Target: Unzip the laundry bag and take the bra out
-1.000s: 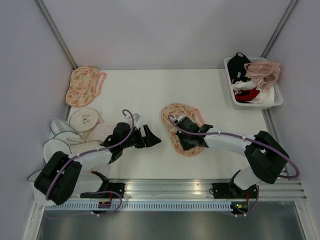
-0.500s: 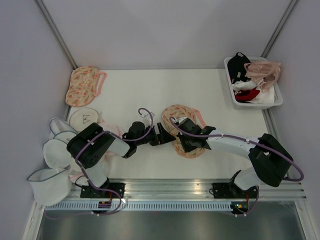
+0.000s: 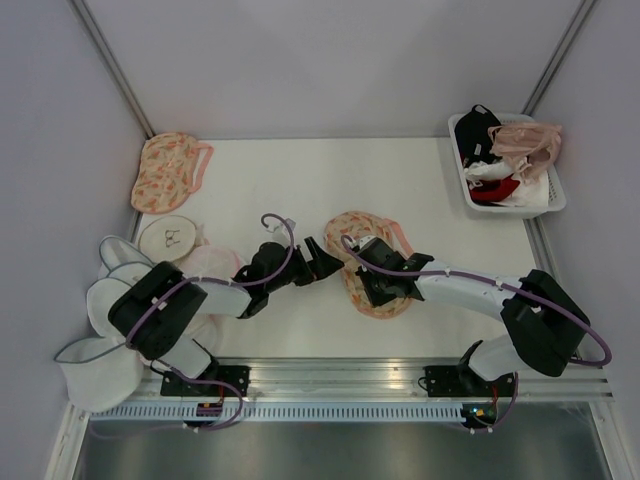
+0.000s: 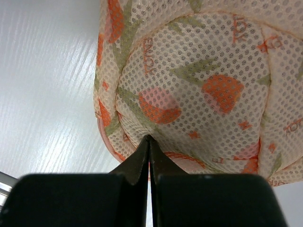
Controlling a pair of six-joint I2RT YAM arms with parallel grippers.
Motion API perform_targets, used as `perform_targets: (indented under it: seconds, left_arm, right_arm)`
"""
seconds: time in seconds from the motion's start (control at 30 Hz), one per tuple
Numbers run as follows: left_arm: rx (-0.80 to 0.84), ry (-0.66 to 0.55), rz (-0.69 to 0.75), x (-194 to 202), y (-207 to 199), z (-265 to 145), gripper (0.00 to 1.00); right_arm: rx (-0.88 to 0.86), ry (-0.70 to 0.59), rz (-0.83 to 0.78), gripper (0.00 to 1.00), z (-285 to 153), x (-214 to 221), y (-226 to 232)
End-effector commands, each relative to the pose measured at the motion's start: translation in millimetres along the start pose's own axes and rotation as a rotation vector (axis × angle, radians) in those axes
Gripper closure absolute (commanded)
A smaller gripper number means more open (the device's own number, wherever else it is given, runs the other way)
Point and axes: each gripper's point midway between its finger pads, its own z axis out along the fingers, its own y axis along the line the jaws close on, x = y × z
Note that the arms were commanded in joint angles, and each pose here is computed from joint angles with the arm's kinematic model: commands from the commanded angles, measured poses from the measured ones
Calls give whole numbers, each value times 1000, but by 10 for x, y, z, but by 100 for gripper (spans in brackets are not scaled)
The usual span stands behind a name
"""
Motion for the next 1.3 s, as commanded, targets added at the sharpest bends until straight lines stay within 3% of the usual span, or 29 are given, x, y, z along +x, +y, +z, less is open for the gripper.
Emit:
perform_targets:
  seconds: [0.0,0.1,0.43,0.5,0.67,0.8,0.9,0.93,1.0,1.03,1.07,1.27]
  left_arm:
    - [-85,-96,-2,-239,-8,-93,0]
    - [-142,-76,5,-255,29,-100,0]
    - [-119,-140,-44,-319,-23,-264,0]
    - [-122,-172,-47,-345,-9,-361,0]
    - [-86,-256,-45,-465,-137,-713,0]
    - [-81,-297,-45,-503,-170,-949,0]
    - [-56,-343,-52,-559,-227,-1111,0]
    - [-92,-344,-56,-538,-146,-1152,0]
    - [-88,-369,-58,-571,-166,-1251,0]
    - [-110,-371,-61,-548,-101,-1275,0]
    - [-108,-374,-61,-542,-94,-1297,0]
    - [-73,-377,-81,-446,-55,-1410,0]
  right_arm:
    - [25,13,0,100,-35,78,-53]
    - [21,11,4,100,-28,75,-45]
    - [-7,-1,5,100,-102,40,5]
    - [-70,-56,-3,75,-259,-116,126]
    - [-189,-185,-49,45,-757,-519,382]
    - [-100,-261,-66,40,-975,-885,296]
    - [-26,-228,-58,39,-890,-960,222]
    - [-28,-235,-51,39,-864,-1007,240]
    - [-37,-233,-48,56,-746,-1069,304]
    - [-35,-248,-28,73,-699,-1131,331]
    - [-20,-246,-11,99,-647,-1160,318]
    - [89,-291,115,100,-166,-1395,252]
